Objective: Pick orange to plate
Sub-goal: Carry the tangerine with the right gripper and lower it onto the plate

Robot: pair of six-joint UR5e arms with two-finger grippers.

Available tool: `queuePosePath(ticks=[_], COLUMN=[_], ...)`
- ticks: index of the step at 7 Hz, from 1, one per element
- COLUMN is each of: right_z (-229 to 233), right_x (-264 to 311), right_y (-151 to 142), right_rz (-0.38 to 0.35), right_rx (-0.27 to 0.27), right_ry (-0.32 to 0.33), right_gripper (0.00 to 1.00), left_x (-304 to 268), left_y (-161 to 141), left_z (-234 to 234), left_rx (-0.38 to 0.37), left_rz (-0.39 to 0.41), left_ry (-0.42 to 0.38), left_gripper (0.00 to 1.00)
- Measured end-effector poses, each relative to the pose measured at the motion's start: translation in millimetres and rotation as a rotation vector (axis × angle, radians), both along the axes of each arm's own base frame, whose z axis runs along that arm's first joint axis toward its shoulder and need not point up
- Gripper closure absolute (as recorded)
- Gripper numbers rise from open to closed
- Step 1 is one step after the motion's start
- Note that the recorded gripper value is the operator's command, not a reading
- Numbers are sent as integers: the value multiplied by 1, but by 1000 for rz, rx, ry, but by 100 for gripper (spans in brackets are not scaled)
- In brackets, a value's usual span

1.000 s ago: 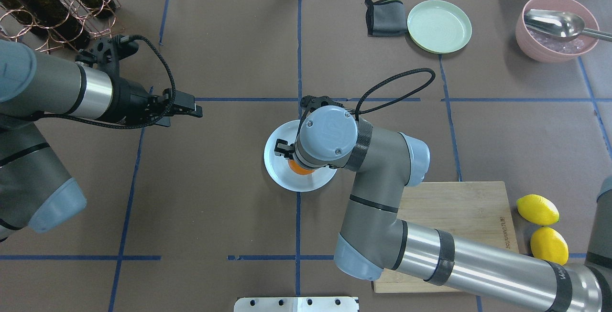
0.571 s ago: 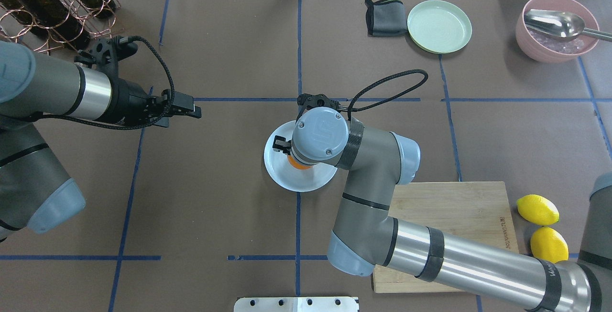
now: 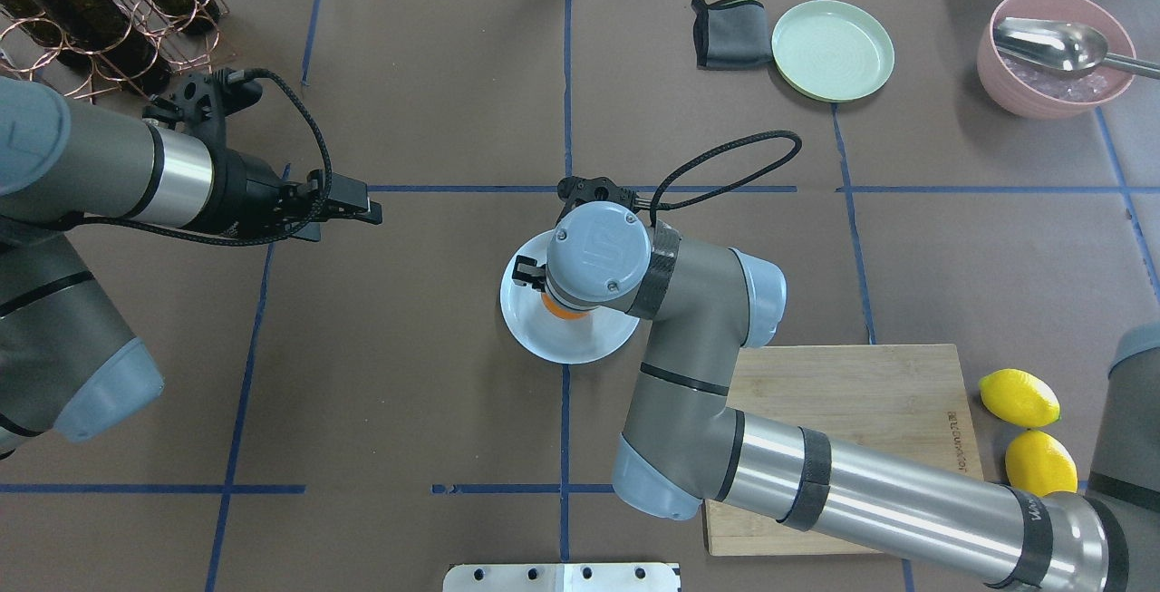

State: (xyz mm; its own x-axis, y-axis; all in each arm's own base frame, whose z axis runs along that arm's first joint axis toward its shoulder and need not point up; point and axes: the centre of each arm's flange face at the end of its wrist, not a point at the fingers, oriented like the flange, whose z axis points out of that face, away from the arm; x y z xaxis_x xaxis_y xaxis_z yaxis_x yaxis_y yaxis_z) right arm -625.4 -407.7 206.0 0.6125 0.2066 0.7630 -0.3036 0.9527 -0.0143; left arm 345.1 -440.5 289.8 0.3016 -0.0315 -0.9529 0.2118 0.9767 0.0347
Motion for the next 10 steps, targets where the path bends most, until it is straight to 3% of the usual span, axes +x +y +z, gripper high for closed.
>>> queuePosePath(ticks=[2,3,4,8,10], right_z=[2,3,4,-1,0], right_x=[-2,-3,-3,7,70], right_y=[2,2,2,6,20], right_rz=[-7,-8,-9,-20,-22], right_rx=[0,0,1,15,36], right_ry=[6,9,12,-3,-75], right_gripper=[59,19,0,0,0], left_x=[0,0,0,-1,-4], left_y=[0,0,0,0,-1], left_z=[0,-1,-1,0,7], left_rx=[1,1,1,0,9], left_rz=[0,0,0,-1,0], left_ry=[1,1,1,0,-14], left_gripper=[9,9,9,9,9])
